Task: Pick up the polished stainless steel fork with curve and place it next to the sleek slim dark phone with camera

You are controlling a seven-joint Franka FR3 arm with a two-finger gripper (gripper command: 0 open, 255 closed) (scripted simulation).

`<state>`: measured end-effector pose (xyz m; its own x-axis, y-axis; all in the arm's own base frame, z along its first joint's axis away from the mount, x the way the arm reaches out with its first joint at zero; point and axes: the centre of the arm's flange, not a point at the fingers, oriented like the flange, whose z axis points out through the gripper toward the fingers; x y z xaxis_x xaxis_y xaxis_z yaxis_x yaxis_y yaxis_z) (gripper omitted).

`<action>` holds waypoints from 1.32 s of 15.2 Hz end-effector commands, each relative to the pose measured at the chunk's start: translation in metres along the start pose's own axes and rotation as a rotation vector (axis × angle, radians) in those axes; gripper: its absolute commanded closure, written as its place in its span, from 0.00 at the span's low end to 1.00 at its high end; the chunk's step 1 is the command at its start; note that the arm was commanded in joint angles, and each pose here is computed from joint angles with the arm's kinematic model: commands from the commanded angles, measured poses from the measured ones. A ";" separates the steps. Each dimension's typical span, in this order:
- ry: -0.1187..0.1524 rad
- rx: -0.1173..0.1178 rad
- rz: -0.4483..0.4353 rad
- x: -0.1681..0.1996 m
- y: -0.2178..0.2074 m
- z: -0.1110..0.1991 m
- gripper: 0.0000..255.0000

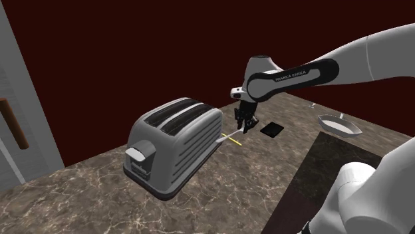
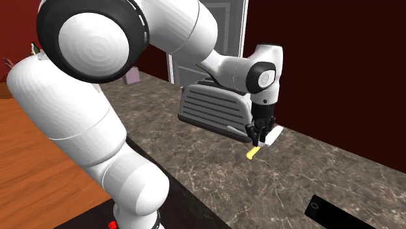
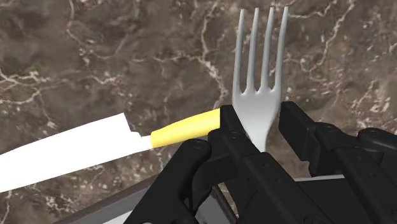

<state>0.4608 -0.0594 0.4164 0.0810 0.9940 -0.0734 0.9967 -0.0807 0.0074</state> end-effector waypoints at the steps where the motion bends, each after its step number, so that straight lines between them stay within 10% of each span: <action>1: -0.001 -0.002 0.000 -0.019 0.018 0.001 1.00; 20: -0.001 -0.002 0.000 -0.195 0.166 0.025 1.00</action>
<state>0.6074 -0.2652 0.4129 0.0824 0.9938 -0.0745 0.9966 -0.0819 0.0093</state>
